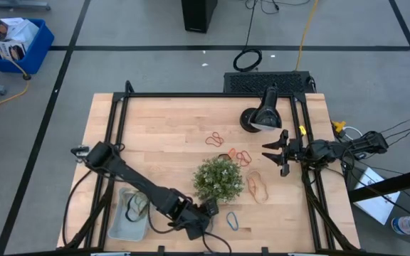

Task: Pick and place rubber bands into bin
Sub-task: Put the left blue rubber band into the blue bin

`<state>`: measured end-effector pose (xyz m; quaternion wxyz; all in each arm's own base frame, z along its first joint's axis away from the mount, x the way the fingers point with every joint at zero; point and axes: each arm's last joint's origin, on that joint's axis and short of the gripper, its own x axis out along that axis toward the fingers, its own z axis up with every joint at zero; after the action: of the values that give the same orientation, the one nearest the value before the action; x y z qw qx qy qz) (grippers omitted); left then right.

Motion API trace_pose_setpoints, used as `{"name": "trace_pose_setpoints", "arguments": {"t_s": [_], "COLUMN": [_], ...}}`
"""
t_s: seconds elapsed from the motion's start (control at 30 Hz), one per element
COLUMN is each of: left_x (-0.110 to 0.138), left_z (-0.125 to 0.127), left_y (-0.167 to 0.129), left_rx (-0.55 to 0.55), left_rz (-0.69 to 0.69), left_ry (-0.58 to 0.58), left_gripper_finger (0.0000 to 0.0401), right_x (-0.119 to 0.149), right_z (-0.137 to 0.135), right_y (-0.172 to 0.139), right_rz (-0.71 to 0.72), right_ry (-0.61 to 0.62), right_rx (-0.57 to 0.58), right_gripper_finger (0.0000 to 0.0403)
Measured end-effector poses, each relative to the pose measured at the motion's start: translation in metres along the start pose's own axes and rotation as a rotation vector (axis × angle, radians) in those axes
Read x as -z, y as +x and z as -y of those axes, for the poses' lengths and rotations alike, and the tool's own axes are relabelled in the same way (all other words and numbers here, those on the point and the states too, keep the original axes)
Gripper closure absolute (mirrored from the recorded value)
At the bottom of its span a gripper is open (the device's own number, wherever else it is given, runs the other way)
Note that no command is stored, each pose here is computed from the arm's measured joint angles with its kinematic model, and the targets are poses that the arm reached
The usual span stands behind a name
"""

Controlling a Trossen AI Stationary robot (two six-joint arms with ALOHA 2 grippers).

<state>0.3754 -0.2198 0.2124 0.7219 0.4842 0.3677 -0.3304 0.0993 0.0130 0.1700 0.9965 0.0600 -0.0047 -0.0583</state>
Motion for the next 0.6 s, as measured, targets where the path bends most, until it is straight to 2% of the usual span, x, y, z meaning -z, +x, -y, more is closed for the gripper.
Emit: {"name": "trace_pose_setpoints", "arguments": {"t_s": [0.3,0.47,0.6], "left_x": [0.005,0.016,0.022], "left_z": [0.007,0.002,-0.003], "left_y": [0.039,0.047,0.047], "left_rx": [0.030,0.066,0.049], "left_rz": [-0.031,-0.059,-0.077], "left_ry": [-0.022,-0.140,-0.198], "left_gripper_finger": [0.0197,0.0197,0.0197], "right_x": [0.003,0.006,0.007], "right_z": [0.000,-0.001,-0.001], "right_y": [0.002,0.004,0.005], "right_rz": [-0.038,-0.062,-0.079], "right_ry": [-0.007,0.025,0.023], "right_rx": [0.006,0.008,0.010], "right_gripper_finger": [0.0257,0.0257,0.0257]}}
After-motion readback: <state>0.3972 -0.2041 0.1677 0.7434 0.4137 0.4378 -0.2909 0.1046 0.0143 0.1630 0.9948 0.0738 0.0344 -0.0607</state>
